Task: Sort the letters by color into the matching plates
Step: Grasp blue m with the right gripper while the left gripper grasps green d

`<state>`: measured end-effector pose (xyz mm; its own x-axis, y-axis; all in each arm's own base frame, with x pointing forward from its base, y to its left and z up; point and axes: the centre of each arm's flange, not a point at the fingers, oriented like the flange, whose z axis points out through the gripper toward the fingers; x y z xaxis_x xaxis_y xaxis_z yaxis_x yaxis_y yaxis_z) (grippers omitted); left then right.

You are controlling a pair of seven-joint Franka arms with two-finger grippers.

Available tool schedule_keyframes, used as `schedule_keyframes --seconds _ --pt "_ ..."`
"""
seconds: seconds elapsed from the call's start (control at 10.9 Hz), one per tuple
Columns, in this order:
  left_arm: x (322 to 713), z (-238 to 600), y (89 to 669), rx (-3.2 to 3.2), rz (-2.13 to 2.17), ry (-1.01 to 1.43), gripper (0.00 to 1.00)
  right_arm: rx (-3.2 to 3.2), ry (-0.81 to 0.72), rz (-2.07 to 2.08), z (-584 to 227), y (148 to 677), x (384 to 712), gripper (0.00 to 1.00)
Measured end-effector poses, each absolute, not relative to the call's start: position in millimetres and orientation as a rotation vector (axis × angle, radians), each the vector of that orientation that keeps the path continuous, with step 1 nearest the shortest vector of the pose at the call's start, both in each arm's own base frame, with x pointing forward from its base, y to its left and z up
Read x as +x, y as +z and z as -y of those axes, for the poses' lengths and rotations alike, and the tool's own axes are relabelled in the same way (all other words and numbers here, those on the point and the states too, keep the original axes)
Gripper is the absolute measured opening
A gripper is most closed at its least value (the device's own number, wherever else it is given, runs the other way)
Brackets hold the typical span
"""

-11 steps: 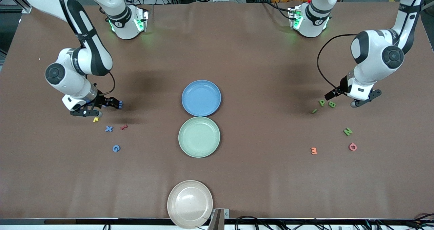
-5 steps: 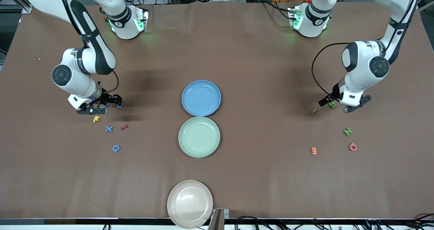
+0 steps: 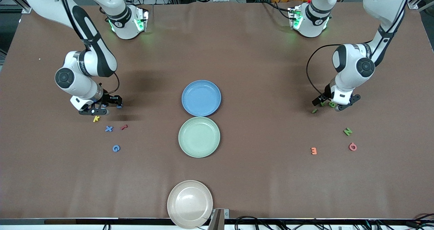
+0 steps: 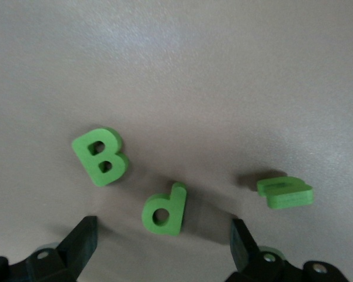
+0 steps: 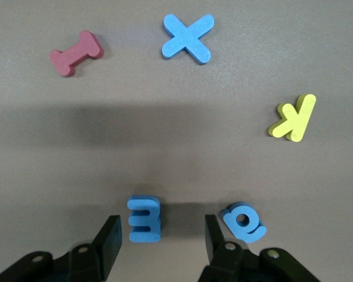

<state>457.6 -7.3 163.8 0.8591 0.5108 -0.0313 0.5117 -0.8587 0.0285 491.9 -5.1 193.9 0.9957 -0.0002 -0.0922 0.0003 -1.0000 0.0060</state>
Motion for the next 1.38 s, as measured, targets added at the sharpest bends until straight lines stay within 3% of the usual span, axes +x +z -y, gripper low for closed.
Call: schedule_keyframes --seconds 0.92,1.1,1.19,1.38 --pt "464.9 11.0 164.0 2.985 -0.841 -0.008 1.0 3.133 -0.172 0.0 -8.7 173.6 488.0 0.56" --pt "465.4 9.6 163.2 2.993 -0.83 -0.007 1.0 3.135 -0.172 -0.004 -11.4 173.5 488.0 0.27" --pt "465.8 8.6 163.5 2.999 -0.821 -0.004 0.96 3.135 -0.171 -0.003 -11.5 173.7 488.1 0.26" --pt "469.1 4.8 167.3 2.999 -0.823 0.013 0.7 3.138 -0.162 -0.016 -15.8 174.4 489.0 0.26"
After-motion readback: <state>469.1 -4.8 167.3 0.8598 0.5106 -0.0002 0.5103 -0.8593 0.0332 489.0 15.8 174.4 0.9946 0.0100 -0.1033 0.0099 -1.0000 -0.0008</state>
